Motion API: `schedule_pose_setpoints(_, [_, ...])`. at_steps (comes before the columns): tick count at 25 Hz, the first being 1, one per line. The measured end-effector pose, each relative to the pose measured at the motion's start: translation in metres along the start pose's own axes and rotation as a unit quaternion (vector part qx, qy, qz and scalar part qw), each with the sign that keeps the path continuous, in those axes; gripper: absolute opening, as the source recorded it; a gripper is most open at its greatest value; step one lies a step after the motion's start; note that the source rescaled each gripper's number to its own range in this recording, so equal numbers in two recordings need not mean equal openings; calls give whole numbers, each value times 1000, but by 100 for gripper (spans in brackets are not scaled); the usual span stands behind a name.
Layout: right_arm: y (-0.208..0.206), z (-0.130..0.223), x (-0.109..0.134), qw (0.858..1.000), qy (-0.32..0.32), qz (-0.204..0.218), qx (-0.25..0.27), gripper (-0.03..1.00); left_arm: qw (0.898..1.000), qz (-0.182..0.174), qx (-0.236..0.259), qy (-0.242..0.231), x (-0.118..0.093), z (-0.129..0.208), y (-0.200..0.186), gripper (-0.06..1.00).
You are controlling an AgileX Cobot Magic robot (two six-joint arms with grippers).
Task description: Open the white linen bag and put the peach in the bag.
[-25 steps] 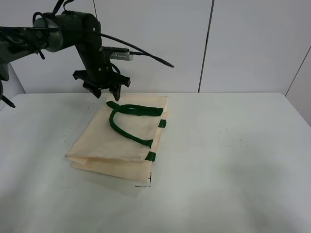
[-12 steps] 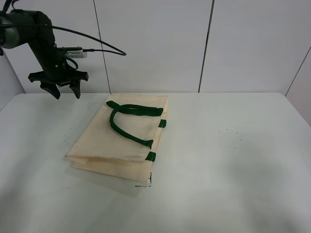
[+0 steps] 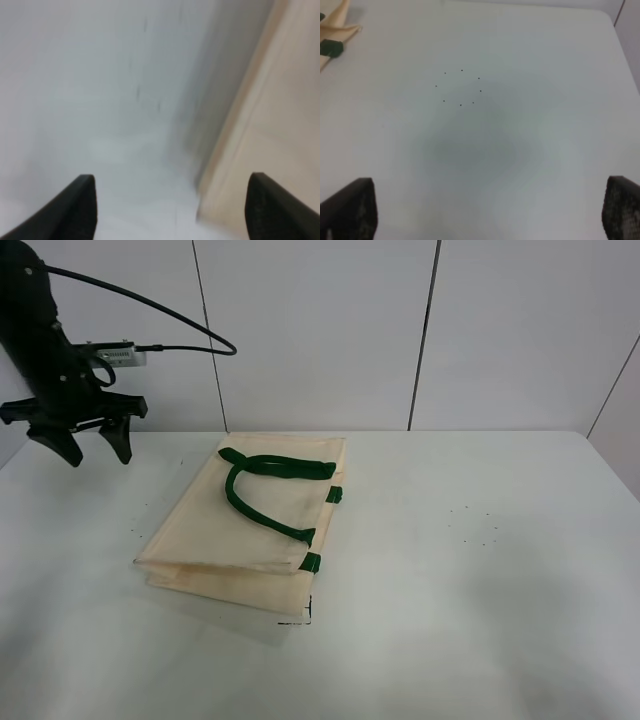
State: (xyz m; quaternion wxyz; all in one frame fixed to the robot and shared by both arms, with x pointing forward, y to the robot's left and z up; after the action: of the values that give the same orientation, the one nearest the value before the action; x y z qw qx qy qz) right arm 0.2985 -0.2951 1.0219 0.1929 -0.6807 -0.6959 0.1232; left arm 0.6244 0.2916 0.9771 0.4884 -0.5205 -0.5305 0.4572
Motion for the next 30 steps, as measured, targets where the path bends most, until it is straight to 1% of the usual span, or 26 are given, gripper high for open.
schedule_pose_setpoints(3, [0,0,0,1000,0,0,0,100,1000,0,4,0,2,42,-18,90])
schedule_pose_setpoints(5, [0,0,0,1000,0,0,0,100,1000,0,-3,2,3,72,-32,90])
schedule_pose_setpoints(6, [0,0,0,1000,0,0,0,100,1000,0,-1,8,3,87,-34,90])
schedule_pose_setpoints(9, [0,0,0,1000,0,0,0,100,1000,-1,-16,20,5,135,-47,90])
schedule_pose_setpoints(10, [0,0,0,1000,0,0,0,100,1000,-2,-15,24,6,150,-46,90])
schedule_pose_setpoints(12, [0,0,0,1000,0,0,0,100,999,-2,-35,30,6,177,-48,90])
schedule_pose_setpoints(14, [0,0,0,1000,0,0,0,100,998,-2,-48,37,6,203,-43,90])
schedule_pose_setpoints(18, [0,0,0,1000,0,0,0,100,994,-3,-101,40,7,245,-33,90])
schedule_pose_setpoints(24, [0,0,0,1000,0,0,0,100,979,-8,-194,59,7,290,-25,90])
schedule_pose_setpoints(27, [0,0,0,1000,0,0,0,100,964,-6,-261,57,6,301,-36,90])
schedule_pose_setpoints(30, [0,0,0,1000,0,0,0,100,947,-6,-316,53,5,311,-45,90])
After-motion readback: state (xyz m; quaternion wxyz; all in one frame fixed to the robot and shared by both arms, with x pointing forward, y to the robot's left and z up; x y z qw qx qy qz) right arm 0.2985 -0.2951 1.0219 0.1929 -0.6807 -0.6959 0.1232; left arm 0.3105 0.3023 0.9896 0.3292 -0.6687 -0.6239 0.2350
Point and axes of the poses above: a point on each arm's last joint axis where the gripper is mounted, y pointing out along that axis toward the gripper, x along the wrist's bending axis when the last joint is at zero, z = x × y, the point moved 7 cm from there along y, pointing out along that axis toward the gripper, and after that the axes turned 6 degrees about y, right-handed, at the moved point
